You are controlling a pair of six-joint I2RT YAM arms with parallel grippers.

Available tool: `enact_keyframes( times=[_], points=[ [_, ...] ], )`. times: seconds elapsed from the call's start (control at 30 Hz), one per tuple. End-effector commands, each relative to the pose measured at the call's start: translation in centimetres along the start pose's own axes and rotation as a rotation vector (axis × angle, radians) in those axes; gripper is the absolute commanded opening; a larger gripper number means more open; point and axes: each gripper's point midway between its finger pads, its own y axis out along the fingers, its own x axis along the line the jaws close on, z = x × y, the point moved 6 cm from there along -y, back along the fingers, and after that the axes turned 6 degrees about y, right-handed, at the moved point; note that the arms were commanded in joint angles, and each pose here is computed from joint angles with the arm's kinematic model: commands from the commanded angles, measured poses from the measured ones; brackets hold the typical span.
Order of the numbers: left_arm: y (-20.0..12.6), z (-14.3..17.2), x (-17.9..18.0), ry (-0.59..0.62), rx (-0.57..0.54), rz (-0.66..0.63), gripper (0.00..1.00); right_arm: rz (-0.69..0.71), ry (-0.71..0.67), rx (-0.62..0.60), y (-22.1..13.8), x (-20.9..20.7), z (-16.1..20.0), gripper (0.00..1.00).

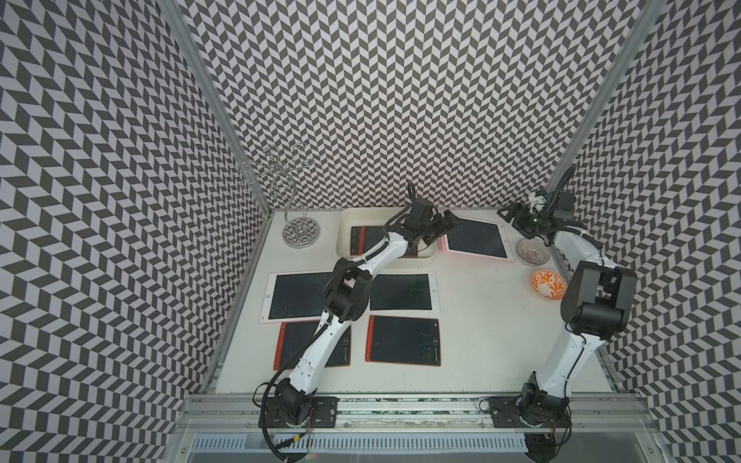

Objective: Take out the writing tablet from the storage box
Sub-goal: Place the writing tablet at the center of the board.

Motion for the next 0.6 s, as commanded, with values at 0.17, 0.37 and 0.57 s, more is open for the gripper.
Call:
enact_keyframes(
  times=[0.17,0.37,0.57],
  points=[
    [-2.4,-1.7,-4.2,0.062,-0.048,0.041,0.99,-0.036,-0.046,-0.051,-1.0,1.6,-0.8,0.86],
    [-3.4,-2.3,-4.9,0.112,-0.068,0.015,0.99,-0.033,-0.047,-0.046,-0.8,1.6,-0.5,0.85],
    [-4.9,-2.7,-5.7,0.187,-0.090,-0.025,0.99,-0.023,-0.064,-0.036,-0.1,2.3,0.1,0.86]
  ],
)
